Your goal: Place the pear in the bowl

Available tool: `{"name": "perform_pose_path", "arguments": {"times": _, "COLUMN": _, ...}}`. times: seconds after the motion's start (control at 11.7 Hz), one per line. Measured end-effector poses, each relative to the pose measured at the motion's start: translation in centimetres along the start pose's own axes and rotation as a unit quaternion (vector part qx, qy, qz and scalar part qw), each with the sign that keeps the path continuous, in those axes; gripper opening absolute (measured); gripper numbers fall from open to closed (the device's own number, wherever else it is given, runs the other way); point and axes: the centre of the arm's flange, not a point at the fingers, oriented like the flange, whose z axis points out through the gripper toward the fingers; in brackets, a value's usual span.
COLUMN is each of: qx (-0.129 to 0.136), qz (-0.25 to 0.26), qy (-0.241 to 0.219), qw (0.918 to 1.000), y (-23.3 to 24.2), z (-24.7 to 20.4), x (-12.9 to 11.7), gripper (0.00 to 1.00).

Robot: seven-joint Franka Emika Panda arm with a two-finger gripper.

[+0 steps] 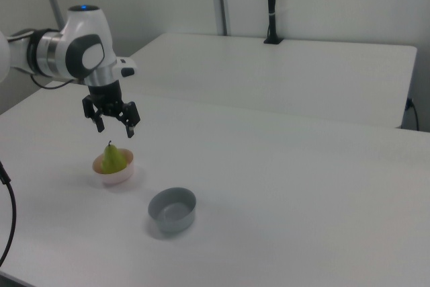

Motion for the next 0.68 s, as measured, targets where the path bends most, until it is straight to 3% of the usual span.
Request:
{"name": "perform_pose_path", "arguments": {"times": 0.34, "qx": -0.033, "qz": 0.015, "qy": -0.031, "qw": 0.9989, "y": 3.3, "z": -5.8, "x": -1.8, "gripper": 1.00}}
{"name": "perform_pose_path", "arguments": {"times": 0.68, "qx": -0.037, "qz": 0.081, "qy": -0.036, "qw": 0.9954, "y": 6.8, "z": -11.5, "x": -3.0, "gripper": 1.00}}
